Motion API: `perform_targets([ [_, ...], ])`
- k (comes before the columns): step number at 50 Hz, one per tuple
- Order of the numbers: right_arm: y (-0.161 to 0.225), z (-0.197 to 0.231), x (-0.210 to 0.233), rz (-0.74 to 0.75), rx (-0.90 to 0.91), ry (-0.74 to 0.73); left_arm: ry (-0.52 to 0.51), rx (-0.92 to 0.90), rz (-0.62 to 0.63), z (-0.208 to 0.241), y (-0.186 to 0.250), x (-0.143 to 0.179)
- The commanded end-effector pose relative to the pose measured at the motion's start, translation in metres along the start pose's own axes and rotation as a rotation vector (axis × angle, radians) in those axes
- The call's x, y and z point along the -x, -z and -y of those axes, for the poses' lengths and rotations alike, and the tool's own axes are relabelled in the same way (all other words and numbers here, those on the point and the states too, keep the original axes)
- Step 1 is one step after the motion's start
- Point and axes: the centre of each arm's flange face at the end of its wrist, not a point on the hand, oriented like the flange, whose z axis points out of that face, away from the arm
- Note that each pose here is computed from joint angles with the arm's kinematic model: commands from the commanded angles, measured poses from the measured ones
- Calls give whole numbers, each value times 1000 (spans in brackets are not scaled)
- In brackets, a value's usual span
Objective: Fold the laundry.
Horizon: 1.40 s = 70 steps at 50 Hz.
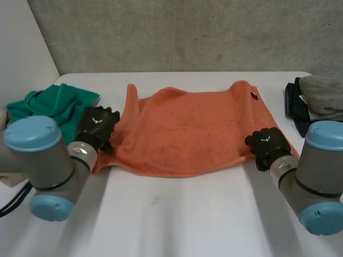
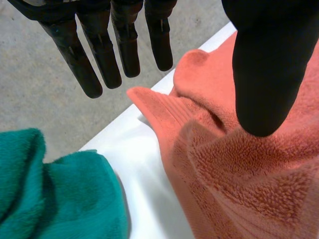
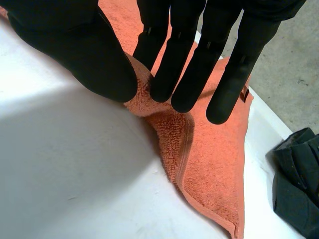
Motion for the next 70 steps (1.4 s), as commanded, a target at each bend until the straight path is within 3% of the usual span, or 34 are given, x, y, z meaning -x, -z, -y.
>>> perform_targets([
  [1, 4, -2, 1, 4, 8, -2, 12, 55, 7, -5, 26, 22],
  [11, 4, -1, 2, 5, 4, 1, 69, 181, -62, -29, 41, 34],
  [18, 5, -1, 4, 7, 8, 1, 99, 189, -135, -41, 33, 29],
  [35, 6, -2, 0, 5, 22, -26, 79, 141, -158, -51, 1, 15],
  [41, 15, 27, -41, -32, 26, -121, 52, 37, -119, -43, -9, 18],
  [49, 8, 59, -88, 47, 23, -163, 47, 15, -105, -39, -9, 21],
  [60, -31, 35, -105, 95, 139, -44, 48, 15, -100, -34, -4, 23],
  [70, -40, 13, -94, 134, 207, -113, 46, 1, -81, -29, -5, 31],
])
